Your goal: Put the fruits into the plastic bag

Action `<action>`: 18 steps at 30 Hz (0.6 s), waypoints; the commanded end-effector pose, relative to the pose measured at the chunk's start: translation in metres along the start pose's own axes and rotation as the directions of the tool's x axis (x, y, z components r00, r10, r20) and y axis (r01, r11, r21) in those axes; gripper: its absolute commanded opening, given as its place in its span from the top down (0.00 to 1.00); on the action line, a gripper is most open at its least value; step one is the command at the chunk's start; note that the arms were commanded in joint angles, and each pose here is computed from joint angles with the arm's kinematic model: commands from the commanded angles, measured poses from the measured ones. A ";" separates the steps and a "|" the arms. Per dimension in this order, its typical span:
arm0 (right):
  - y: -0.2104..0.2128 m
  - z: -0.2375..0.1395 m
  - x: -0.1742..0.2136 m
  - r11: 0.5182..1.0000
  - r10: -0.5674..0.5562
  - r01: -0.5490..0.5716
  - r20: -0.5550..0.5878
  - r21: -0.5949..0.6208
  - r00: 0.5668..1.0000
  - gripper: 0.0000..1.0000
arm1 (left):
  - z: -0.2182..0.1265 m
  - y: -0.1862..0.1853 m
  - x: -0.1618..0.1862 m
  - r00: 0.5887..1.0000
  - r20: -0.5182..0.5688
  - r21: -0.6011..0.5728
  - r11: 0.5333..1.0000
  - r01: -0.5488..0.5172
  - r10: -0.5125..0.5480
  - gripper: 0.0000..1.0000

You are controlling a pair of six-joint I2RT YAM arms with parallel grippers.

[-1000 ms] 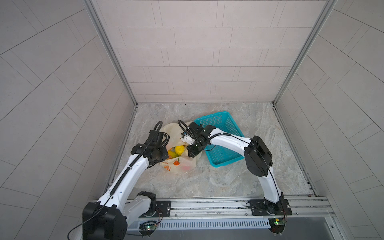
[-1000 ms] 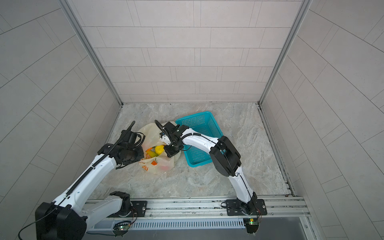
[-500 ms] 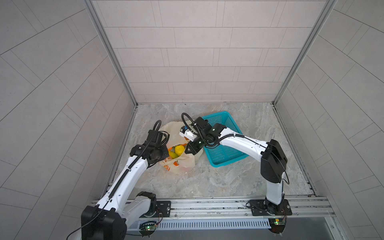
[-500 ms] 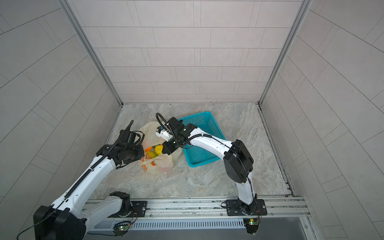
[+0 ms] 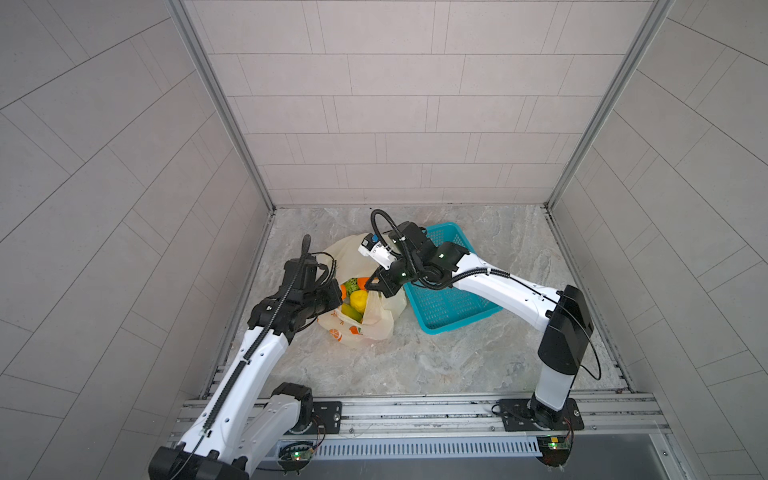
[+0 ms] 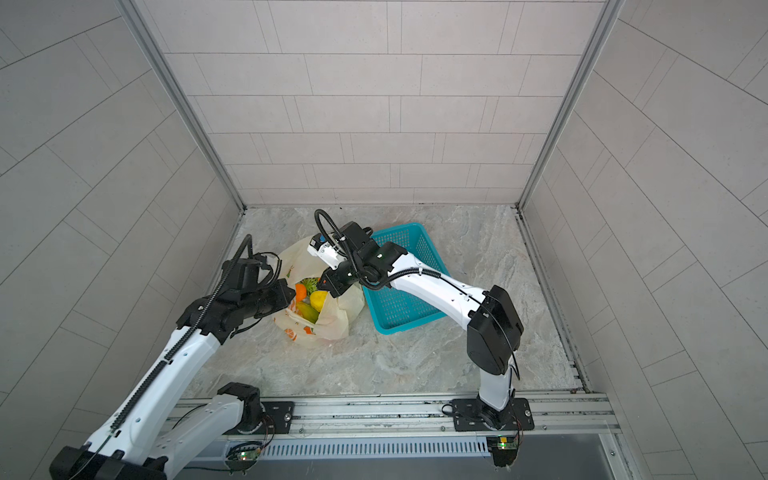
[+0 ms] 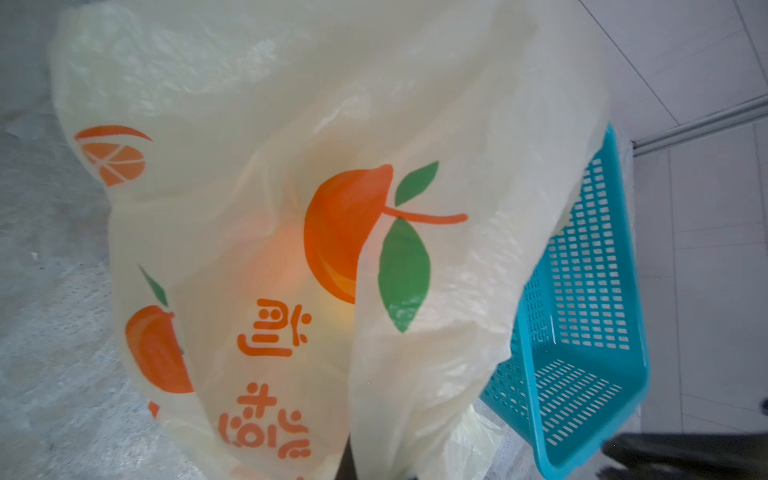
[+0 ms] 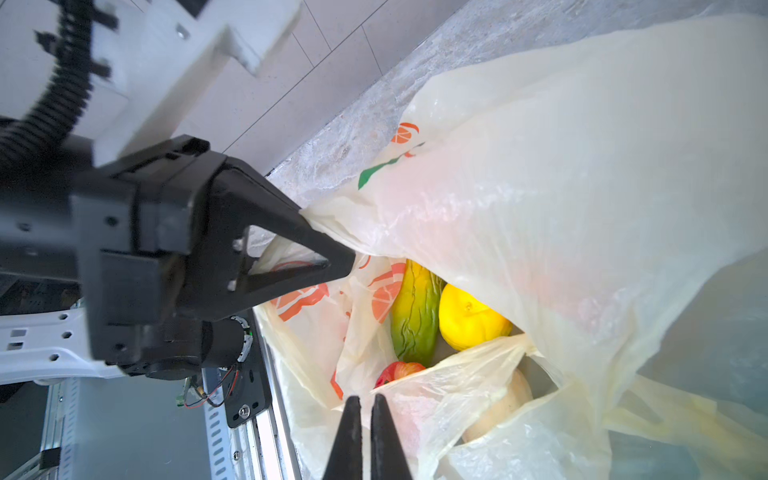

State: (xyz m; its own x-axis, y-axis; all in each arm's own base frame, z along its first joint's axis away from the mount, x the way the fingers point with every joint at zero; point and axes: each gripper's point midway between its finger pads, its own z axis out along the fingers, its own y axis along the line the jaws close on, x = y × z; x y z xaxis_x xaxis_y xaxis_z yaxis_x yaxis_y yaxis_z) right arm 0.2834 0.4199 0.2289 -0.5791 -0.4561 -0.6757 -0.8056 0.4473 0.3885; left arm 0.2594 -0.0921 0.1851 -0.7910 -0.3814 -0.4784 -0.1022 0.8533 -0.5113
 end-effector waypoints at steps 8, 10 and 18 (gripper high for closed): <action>-0.033 0.011 0.050 0.990 0.065 -0.048 -0.123 0.136 0.990 0.61 | -0.020 -0.035 0.001 0.997 0.006 0.178 0.981 -0.079 0.080 1.00; -0.036 0.018 0.056 0.989 0.076 -0.057 -0.141 0.136 0.987 0.58 | -0.018 -0.032 0.003 0.997 0.006 0.168 0.983 -0.076 0.076 1.00; -0.055 0.047 0.063 0.980 0.127 -0.092 -0.198 0.174 0.972 0.52 | -0.017 -0.028 0.002 0.997 0.016 0.153 0.985 -0.079 0.077 1.00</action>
State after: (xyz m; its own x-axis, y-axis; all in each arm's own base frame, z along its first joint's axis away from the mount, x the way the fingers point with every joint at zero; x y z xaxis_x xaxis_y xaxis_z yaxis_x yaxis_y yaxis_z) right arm 0.2905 0.4042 0.1445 -0.6799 -0.5296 -0.5072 -0.7255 0.5864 0.3602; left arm 0.2491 -0.1119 0.2062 -0.8022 -0.3309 -0.4970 0.0265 0.8119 -0.5832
